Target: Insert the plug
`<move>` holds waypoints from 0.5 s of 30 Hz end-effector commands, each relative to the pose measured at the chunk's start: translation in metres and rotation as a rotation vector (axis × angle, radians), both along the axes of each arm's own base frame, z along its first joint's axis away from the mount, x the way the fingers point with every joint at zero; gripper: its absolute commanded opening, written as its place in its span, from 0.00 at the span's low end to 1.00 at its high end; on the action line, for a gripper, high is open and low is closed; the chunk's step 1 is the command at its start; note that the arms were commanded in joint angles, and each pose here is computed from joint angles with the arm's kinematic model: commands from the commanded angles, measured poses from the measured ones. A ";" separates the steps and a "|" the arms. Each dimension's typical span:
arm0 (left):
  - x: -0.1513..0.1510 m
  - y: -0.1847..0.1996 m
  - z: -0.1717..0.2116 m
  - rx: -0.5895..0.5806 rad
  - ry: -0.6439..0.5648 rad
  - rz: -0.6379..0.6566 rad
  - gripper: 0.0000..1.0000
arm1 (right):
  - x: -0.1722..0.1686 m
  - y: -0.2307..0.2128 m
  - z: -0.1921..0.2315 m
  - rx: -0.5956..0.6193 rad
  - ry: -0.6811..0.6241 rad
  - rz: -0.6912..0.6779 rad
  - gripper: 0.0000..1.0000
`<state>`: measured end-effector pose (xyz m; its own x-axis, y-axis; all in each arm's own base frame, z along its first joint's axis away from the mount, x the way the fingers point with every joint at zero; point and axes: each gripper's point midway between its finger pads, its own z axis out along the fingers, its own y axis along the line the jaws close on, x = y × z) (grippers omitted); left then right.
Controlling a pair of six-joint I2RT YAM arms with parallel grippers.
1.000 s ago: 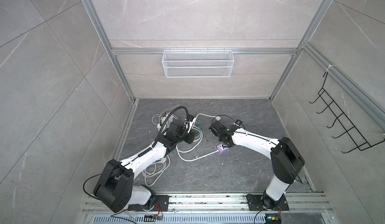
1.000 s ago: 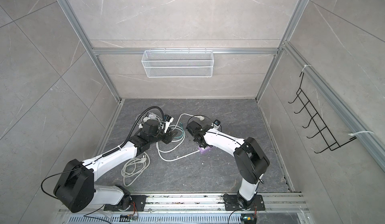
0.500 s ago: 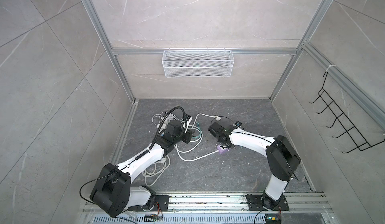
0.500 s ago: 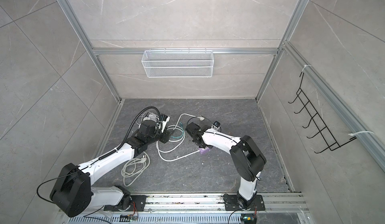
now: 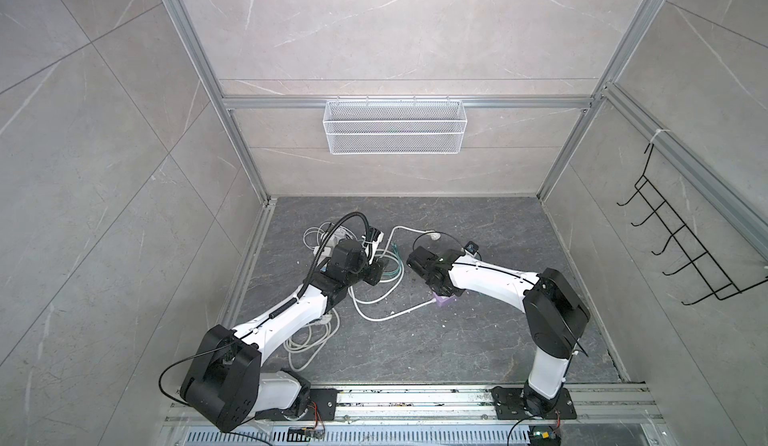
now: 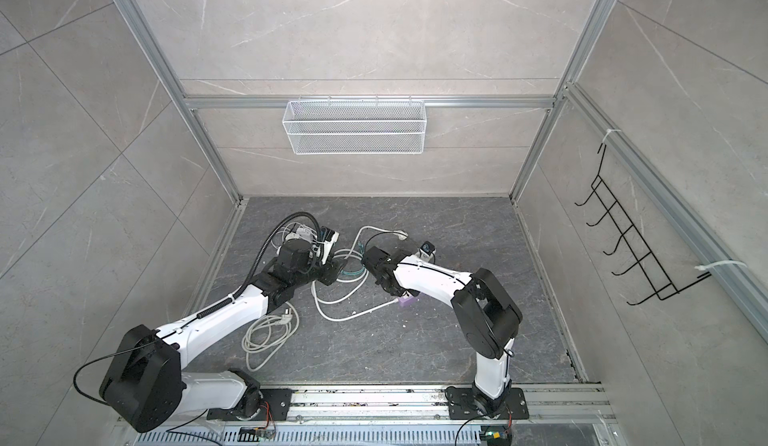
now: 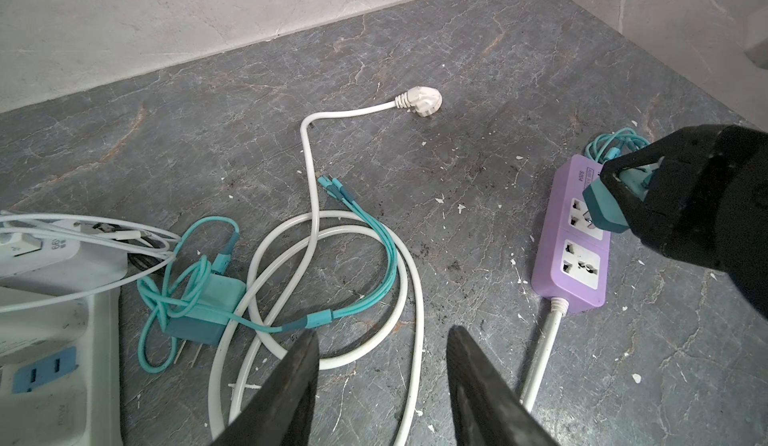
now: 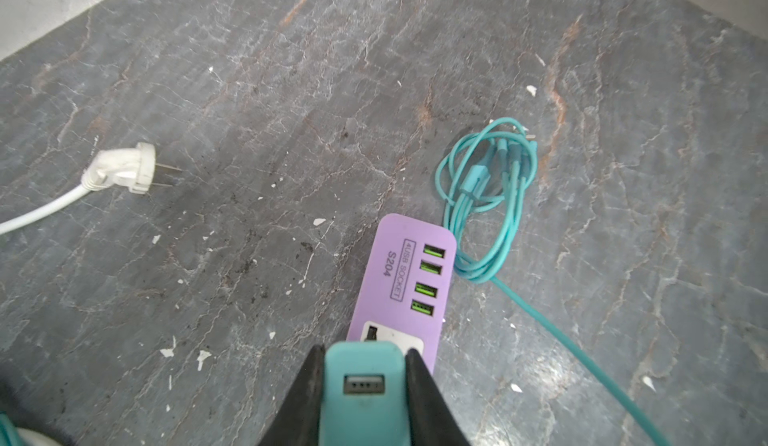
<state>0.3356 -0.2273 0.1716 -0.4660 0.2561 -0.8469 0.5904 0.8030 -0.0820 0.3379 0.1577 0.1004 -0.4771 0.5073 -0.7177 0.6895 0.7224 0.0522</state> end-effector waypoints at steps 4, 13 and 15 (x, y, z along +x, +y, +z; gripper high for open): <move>0.000 -0.003 0.006 -0.025 -0.021 -0.025 0.51 | 0.001 -0.006 0.002 -0.073 -0.006 -0.035 0.00; 0.000 -0.005 0.003 -0.024 -0.010 -0.034 0.50 | -0.003 -0.011 -0.003 -0.086 -0.001 -0.057 0.00; 0.000 -0.005 0.002 -0.023 -0.008 -0.034 0.50 | -0.001 -0.010 -0.006 -0.080 -0.003 -0.054 0.00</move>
